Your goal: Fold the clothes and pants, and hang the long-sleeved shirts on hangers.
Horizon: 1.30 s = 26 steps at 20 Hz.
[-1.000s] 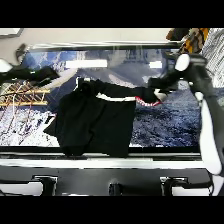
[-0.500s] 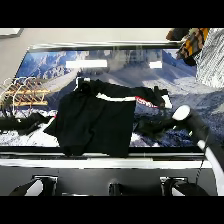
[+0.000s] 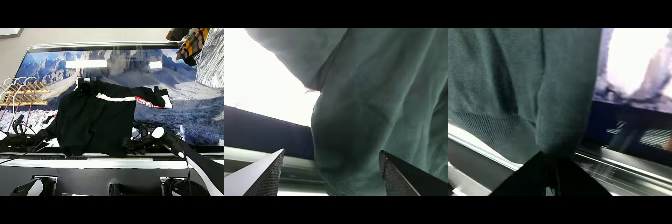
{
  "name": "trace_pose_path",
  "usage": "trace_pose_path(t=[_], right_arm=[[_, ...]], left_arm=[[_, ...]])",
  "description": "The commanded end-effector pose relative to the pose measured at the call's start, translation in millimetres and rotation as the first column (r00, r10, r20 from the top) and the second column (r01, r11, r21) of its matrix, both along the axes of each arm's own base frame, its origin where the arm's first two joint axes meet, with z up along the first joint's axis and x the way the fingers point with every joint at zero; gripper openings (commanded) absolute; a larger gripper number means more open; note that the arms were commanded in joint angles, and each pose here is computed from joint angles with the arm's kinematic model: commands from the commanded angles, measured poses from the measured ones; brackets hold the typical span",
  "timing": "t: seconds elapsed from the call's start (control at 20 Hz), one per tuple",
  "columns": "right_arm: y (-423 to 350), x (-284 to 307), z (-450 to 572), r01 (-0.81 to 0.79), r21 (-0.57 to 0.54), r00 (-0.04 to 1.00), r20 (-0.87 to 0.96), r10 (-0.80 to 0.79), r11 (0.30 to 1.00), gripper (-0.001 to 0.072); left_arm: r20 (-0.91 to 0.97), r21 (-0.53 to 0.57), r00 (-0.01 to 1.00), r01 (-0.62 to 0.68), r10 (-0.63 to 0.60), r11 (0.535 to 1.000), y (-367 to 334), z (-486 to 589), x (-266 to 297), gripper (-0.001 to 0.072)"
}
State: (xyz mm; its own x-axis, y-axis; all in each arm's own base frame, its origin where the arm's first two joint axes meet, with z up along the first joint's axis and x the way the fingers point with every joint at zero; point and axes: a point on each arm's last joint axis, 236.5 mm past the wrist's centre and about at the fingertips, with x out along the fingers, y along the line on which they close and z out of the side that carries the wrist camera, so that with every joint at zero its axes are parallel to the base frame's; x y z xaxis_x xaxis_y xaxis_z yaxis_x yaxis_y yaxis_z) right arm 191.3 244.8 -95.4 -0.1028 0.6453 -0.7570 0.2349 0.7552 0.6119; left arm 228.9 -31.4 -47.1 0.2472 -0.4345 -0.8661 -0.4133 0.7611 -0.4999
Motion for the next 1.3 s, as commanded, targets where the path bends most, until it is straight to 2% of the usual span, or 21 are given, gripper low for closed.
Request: trace_pose_path(t=[0.0,0.35,0.4,0.45,0.5,0.6,0.7,0.8,0.95,1.05,1.15,1.25], right_arm=[[8.0,9.5,14.8,0.011,0.024,0.999,0.05,-0.012,1.0,0.0055],[8.6,19.7,51.9,0.067,0.057,0.99,0.117,-0.073,0.996,0.0055],[8.9,20.2,55.5,0.067,0.062,0.989,0.126,-0.075,0.996,0.0055],[9.1,20.9,59.4,0.067,0.069,0.987,0.138,-0.076,0.995,0.0055],[9.8,25.2,66.9,0.072,0.08,0.982,0.166,-0.085,0.994,0.0055],[12.5,48.9,96.6,0.071,0.1,0.956,0.278,-0.096,0.992,0.0055],[8.5,90.5,144.5,0.062,0.058,0.889,0.451,-0.081,0.996,0.0055],[-12.6,143.4,215.3,0.126,-0.025,0.749,0.658,-0.078,0.992,0.0055],[-59.8,192.6,365.1,0.284,-0.062,0.423,0.903,-0.068,0.957,0.0055],[-86.7,187.0,466.6,0.345,-0.018,0.205,0.977,-0.057,0.939,0.0055],[-107.8,155.9,550.5,0.354,0.025,0.024,0.999,-0.035,0.935,0.0055],[-129.2,110.5,609.4,0.349,0.082,-0.097,0.994,-0.051,0.933,0.0055]], left_arm=[[0.007,-0.036,0.999,0.038,-0.038,0.999,-17.0,-9.1,-6.2,0.0686],[0.036,-0.033,0.997,0.071,-0.069,0.997,-45.2,-33.9,-3.1,0.0673],[0.045,-0.045,0.997,0.068,-0.066,0.997,-50.3,-33.8,0.8,0.0618],[0.053,-0.059,0.997,0.063,-0.06,0.996,-55.2,-33.3,4.8,0.04],[0.066,-0.066,0.996,0.065,-0.061,0.996,-57.8,-31.1,8.8,0.0041],[0.15,-0.054,0.986,0.081,-0.073,0.995,-56.2,-8.1,32.6,0.0034],[0.308,0.005,0.944,0.125,-0.12,0.992,-49.2,46.0,75.2,0.0033],[0.494,0.079,0.858,0.118,-0.141,0.99,-39.4,129.3,121.9,0.0032],[0.741,0.171,0.647,0.074,-0.178,0.982,-33.0,276.6,157.2,0.0033],[0.852,0.219,0.48,0.033,-0.208,0.975,-33.8,371.0,152.7,0.0034],[0.919,0.256,0.315,-0.014,-0.239,0.967,-37.0,452.0,130.4,0.0034],[0.948,0.287,0.163,-0.071,-0.273,0.955,-40.7,517.1,94.3,0.0034]])
